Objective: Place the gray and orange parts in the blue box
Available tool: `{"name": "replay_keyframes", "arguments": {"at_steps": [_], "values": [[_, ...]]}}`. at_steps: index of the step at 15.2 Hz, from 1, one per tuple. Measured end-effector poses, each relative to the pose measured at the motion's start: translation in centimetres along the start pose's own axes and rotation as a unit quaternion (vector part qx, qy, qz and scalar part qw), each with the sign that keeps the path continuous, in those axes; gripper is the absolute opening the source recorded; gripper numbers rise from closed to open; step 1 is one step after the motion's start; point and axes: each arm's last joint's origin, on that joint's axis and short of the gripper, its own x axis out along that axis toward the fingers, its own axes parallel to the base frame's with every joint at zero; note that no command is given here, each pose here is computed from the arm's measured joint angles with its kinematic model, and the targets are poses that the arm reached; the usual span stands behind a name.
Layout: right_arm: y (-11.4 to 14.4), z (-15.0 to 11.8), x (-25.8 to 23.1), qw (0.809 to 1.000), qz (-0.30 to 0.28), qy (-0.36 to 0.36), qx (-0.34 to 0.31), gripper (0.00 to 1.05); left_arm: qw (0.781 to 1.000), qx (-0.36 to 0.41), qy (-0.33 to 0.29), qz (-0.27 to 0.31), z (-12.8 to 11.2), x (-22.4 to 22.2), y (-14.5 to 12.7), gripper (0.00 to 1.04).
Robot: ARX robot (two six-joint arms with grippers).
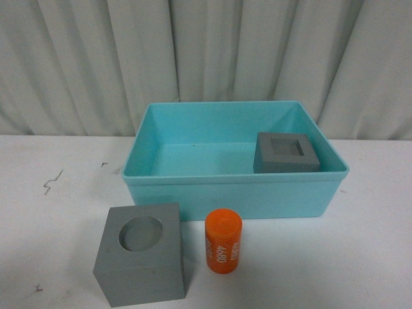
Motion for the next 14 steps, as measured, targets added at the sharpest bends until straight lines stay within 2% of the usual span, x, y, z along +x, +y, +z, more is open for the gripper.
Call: {"name": "replay_keyframes", "arguments": {"at_steps": [11,12,14], "values": [[0.0,-0.3,-1.8,1.0,0.001,0.003,0.0,0.02,1.0,0.0,0.0,0.0,0.0,0.0,0.0,0.98],[0.0,-0.3,-1.9,1.0,0.001,0.004,-0.001,0.04,1.0,0.0,0.0,0.0,0.0,0.0,0.0,0.98],[0.0,-0.3,-1.9,1.0,0.001,0.004,-0.001,0.31,1.0,0.0,0.0,0.0,0.0,0.0,0.0,0.98]]}}
